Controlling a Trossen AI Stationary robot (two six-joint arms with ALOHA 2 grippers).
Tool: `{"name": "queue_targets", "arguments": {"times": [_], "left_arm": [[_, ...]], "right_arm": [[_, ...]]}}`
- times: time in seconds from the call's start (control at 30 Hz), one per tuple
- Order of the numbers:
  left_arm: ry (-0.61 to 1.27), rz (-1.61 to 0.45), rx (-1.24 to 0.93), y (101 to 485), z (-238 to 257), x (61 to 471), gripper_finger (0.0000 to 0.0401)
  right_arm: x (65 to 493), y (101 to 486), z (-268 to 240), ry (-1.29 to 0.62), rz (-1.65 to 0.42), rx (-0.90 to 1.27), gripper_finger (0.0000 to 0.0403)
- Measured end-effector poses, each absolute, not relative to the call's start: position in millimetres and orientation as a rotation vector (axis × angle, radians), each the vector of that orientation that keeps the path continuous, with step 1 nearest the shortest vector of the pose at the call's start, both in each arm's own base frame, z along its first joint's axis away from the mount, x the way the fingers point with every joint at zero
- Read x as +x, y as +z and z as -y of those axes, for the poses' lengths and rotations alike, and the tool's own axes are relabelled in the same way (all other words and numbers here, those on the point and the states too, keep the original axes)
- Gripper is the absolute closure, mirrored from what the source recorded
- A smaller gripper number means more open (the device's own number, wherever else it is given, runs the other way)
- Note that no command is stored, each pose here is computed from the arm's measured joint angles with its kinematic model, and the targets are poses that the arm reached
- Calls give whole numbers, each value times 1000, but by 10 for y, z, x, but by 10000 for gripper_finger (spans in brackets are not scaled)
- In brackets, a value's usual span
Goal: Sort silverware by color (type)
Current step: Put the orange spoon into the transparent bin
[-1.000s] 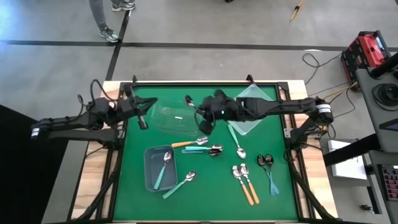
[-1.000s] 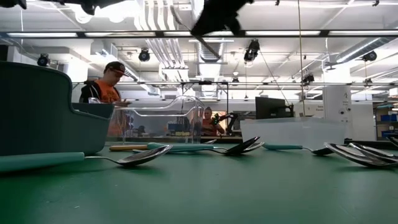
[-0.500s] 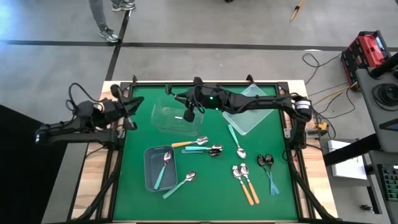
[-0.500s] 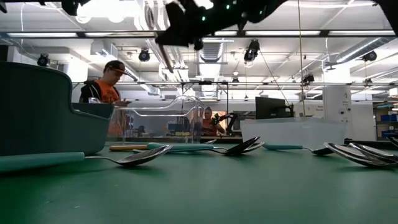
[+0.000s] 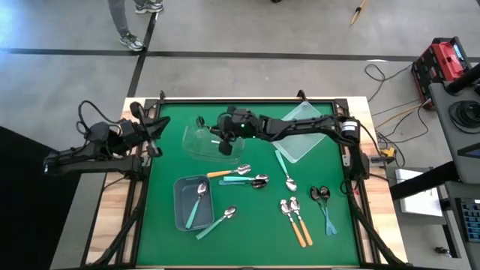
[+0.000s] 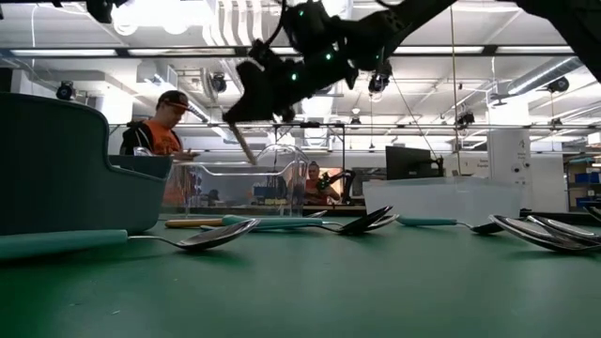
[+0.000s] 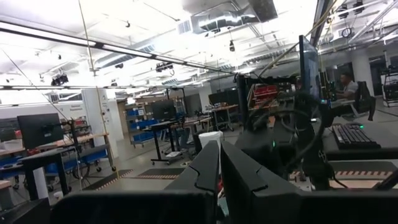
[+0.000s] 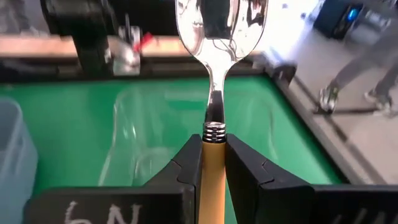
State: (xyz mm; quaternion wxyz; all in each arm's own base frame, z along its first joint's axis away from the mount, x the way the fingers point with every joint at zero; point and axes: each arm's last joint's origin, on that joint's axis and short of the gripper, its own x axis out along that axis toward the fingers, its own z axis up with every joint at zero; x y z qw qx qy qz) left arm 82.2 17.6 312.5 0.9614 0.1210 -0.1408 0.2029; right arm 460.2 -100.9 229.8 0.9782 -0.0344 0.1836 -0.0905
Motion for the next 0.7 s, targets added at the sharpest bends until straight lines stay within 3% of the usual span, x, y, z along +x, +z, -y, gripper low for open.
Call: {"name": "queue_targets", "arguments": {"times": [0.27,0.7], "left_arm": [[412,282,248,3122,-176,823,401],[412,281,250,3122,-177,825,401]], "right_arm": [[4627,1968,1015,-178,-512,-43,362],[4540,1864,1022,-192,-658,13,362]]}}
